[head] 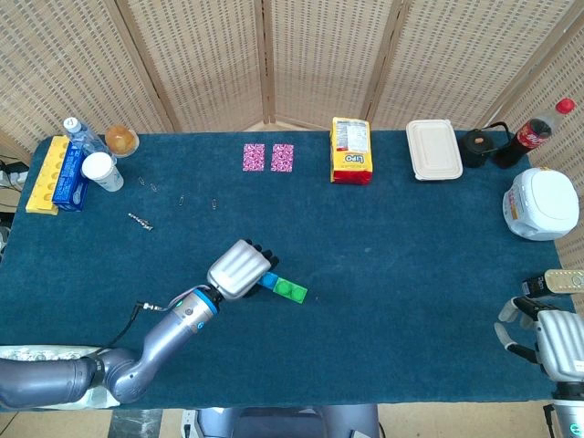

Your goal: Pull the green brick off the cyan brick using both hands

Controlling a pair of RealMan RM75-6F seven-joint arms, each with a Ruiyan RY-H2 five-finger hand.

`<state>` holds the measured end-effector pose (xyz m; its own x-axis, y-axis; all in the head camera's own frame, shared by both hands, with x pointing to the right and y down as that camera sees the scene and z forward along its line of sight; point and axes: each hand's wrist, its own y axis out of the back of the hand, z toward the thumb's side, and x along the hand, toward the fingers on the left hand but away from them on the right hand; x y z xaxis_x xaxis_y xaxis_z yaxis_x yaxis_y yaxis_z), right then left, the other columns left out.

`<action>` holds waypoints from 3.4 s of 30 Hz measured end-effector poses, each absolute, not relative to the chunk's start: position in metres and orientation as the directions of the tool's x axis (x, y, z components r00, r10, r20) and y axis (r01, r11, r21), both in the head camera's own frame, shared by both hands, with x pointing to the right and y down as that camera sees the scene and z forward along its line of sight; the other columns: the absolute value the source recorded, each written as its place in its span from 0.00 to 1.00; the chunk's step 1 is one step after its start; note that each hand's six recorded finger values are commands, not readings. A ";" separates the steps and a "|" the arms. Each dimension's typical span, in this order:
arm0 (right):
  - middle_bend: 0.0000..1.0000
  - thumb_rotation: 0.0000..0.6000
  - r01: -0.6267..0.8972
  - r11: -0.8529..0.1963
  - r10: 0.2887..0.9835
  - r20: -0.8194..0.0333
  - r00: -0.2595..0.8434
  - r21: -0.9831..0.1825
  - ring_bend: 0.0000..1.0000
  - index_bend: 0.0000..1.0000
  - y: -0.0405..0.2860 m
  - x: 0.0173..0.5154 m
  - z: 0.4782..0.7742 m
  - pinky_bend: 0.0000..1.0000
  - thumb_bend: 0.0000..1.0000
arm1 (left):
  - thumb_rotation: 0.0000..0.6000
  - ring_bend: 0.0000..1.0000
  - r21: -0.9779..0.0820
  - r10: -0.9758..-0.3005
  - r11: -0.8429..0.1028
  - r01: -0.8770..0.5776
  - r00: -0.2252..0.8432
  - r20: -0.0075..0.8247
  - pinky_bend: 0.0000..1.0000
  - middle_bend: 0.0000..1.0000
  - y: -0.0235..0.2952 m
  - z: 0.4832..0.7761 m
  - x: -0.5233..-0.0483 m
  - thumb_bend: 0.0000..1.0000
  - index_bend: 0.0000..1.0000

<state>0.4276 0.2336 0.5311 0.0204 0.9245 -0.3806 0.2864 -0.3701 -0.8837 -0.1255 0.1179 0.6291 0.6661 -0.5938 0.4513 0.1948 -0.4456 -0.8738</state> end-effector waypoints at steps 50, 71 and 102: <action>0.40 1.00 0.466 -0.464 0.876 -0.467 0.117 -0.753 0.46 0.32 0.176 0.321 0.574 0.41 0.22 | 1.00 0.60 -0.793 -0.491 -0.505 0.341 0.642 0.589 0.60 0.66 0.088 0.603 0.073 0.42 0.83; 0.40 1.00 0.414 -0.519 0.844 -0.524 0.114 -0.748 0.46 0.31 0.170 0.304 0.584 0.41 0.22 | 1.00 0.61 -0.832 -0.584 -0.471 0.295 0.603 0.544 0.60 0.66 0.097 0.599 0.090 0.41 0.83; 0.66 1.00 0.449 -0.496 0.854 -0.512 0.095 -0.744 0.76 0.65 0.157 0.301 0.594 0.68 0.24 | 1.00 0.61 -0.828 -0.578 -0.493 0.269 0.610 0.542 0.60 0.66 0.100 0.603 0.088 0.41 0.83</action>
<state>0.3005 0.1572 0.5940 0.0948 0.8537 -0.5120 0.4487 -0.4958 -0.7436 0.0878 0.0996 0.6033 0.6103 -0.5778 0.5420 0.2688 -0.4926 -0.8277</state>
